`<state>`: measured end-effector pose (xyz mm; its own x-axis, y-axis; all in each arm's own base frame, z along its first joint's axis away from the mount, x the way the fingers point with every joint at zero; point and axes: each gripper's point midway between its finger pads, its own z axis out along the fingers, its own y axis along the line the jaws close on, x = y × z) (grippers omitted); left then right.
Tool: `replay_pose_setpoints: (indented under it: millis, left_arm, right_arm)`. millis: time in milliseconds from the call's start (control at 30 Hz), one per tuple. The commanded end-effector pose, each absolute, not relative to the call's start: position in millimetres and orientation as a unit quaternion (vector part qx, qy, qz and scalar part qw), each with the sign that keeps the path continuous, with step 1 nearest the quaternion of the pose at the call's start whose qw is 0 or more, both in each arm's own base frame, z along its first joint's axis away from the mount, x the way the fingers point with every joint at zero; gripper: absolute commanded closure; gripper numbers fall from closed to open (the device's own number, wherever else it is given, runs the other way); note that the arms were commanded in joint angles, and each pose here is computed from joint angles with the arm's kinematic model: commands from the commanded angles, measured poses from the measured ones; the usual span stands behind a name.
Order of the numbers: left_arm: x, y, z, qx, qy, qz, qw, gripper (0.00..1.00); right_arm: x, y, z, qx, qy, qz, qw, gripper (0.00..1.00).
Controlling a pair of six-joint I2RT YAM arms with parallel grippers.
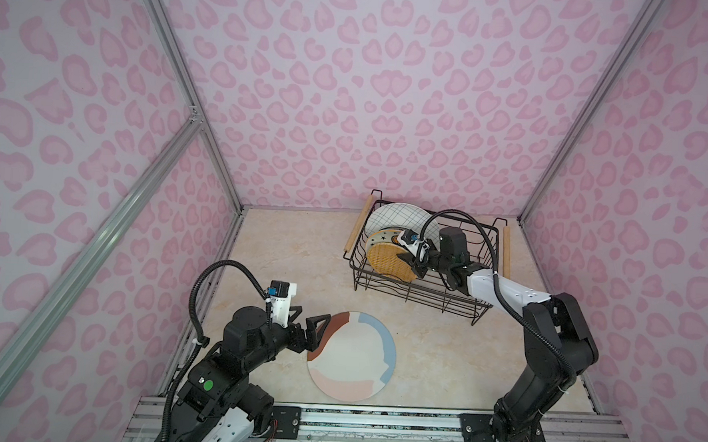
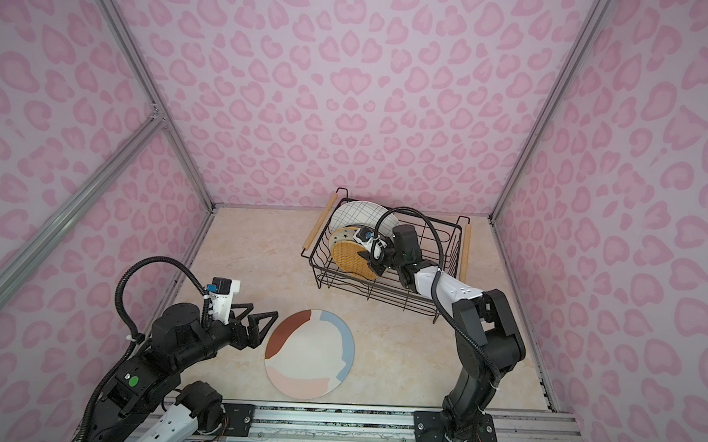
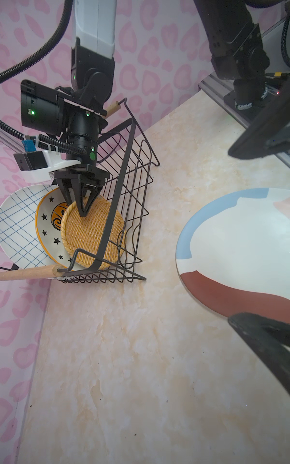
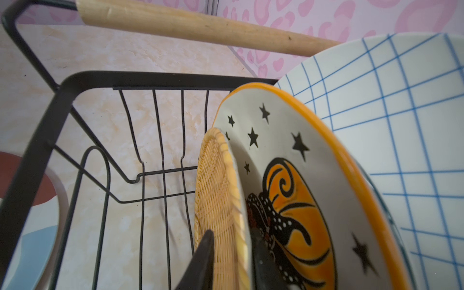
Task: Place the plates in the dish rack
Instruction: 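Lower the wicker plate into the rack against the star plate, right gripper, then open the right gripper and pull it back from the rack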
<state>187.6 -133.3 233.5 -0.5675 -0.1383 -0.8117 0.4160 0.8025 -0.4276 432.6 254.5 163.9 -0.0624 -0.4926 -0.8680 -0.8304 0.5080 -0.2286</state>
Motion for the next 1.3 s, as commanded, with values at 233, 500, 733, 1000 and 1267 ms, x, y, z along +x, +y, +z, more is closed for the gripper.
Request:
replay_pose_setpoints:
  millis: [233,500,733,1000,1267]
  left_arm:
    - [188,-135,239,0.088,0.825,-0.308,0.466,0.03]
    - [188,-135,239,0.088,0.824,-0.308,0.467,0.03]
    - [188,-135,238,0.089,0.825,-0.309,0.464,0.03]
    - [189,-136,235,0.088,0.83,-0.307,0.458,0.03]
    - [198,-129,210,-0.007,0.867,-0.301,0.396,0.03]
  right_arm:
    - [439,256,190,-0.441,0.701,0.175,0.533,0.7]
    - [441,258,197,-0.432,0.703,0.184,0.535,0.69]
    - [428,265,215,-0.435,0.691,0.201,0.541,0.64]
    - [402,280,231,-0.445,0.679,0.22,0.542,0.62]
    - [366,275,255,-0.417,0.675,0.242,0.559,0.51]
